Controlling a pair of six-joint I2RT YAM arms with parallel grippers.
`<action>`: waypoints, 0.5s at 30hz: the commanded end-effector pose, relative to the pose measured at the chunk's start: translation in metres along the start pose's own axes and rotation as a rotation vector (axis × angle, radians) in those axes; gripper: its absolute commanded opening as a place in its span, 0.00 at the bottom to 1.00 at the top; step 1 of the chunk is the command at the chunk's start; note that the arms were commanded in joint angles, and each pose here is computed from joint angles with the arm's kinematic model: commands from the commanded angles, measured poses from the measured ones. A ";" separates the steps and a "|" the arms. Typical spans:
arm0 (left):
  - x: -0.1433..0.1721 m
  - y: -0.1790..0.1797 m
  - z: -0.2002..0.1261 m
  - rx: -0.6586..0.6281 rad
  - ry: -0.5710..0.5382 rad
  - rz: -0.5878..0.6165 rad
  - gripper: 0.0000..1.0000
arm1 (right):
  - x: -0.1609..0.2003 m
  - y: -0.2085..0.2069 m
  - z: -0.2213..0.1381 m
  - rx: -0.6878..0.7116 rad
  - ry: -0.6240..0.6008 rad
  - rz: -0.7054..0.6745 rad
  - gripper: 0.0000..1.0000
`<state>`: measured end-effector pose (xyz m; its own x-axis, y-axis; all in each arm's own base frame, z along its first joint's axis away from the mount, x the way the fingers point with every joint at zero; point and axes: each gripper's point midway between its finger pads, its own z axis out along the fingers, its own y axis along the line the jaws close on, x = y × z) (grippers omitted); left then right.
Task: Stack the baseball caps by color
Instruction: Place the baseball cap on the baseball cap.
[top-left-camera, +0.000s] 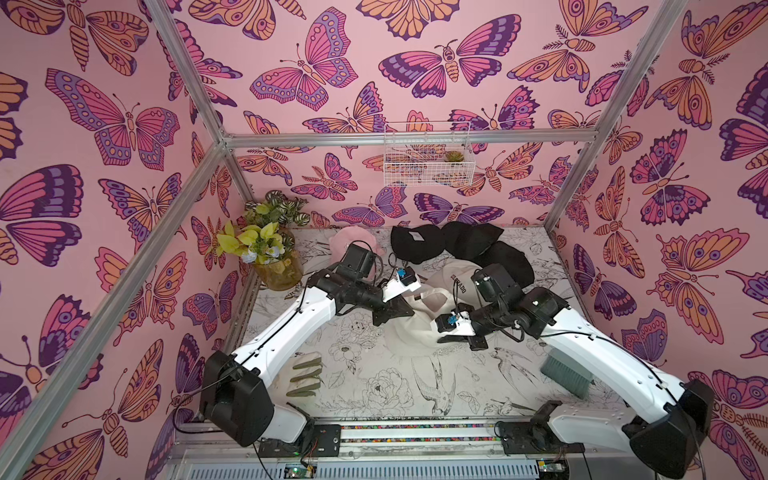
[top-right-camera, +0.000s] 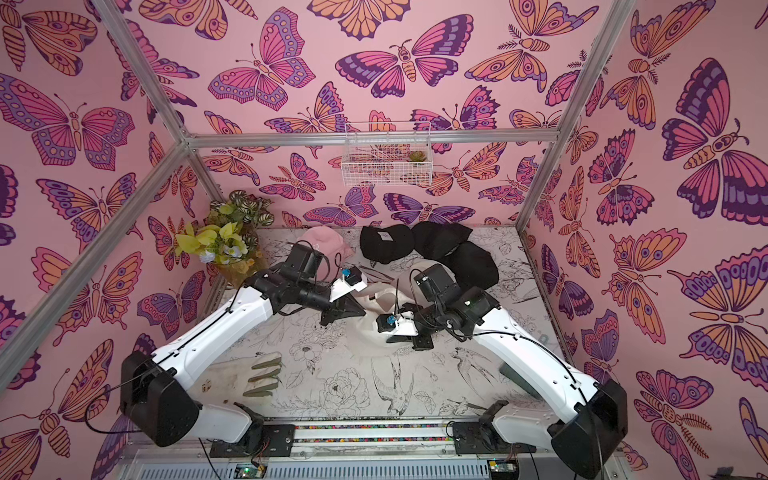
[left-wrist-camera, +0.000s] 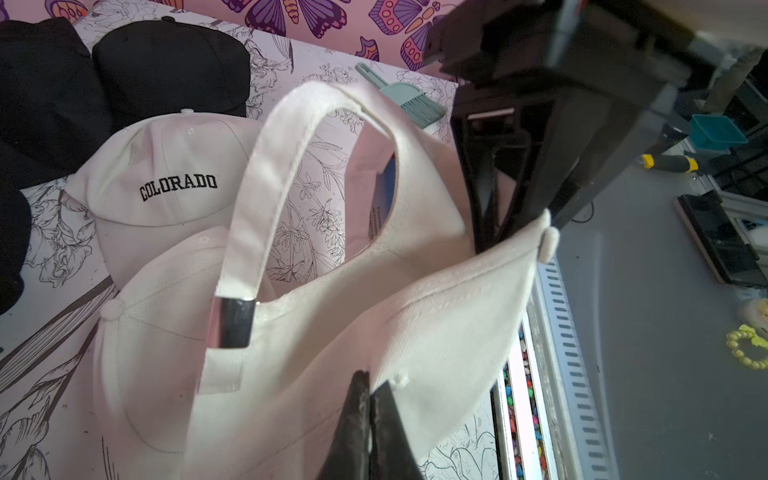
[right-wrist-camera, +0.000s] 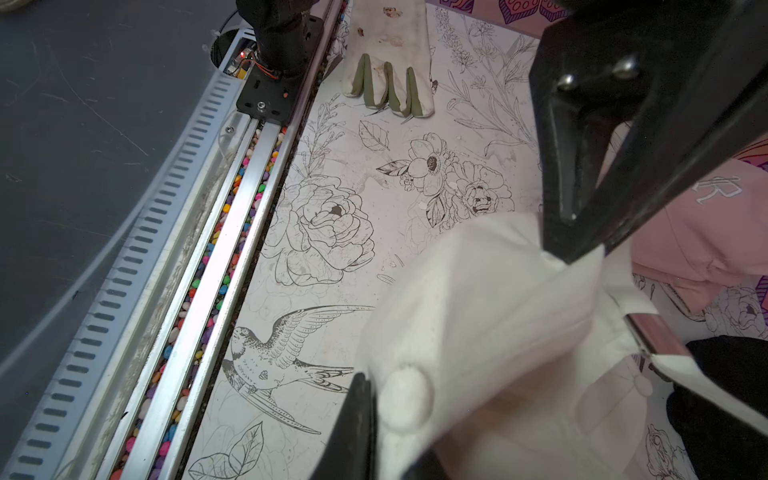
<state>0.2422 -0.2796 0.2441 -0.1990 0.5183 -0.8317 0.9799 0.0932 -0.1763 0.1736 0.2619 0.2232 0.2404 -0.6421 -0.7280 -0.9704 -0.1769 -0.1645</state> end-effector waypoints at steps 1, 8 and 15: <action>-0.028 -0.010 -0.029 0.016 -0.138 0.003 0.00 | 0.001 0.004 0.000 -0.033 -0.030 0.069 0.21; -0.038 -0.016 -0.053 -0.050 -0.239 0.025 0.00 | 0.004 0.002 0.003 -0.030 -0.052 0.090 0.31; -0.041 -0.015 -0.059 -0.039 -0.280 0.015 0.00 | 0.008 -0.006 0.012 0.020 -0.083 0.095 0.43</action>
<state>0.2399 -0.2516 0.3045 -0.1789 0.3099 -0.9338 0.9785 0.1548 -0.1361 0.1771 0.2636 0.2056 0.1528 -0.6186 -0.7707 -0.9875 -0.1268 -0.0940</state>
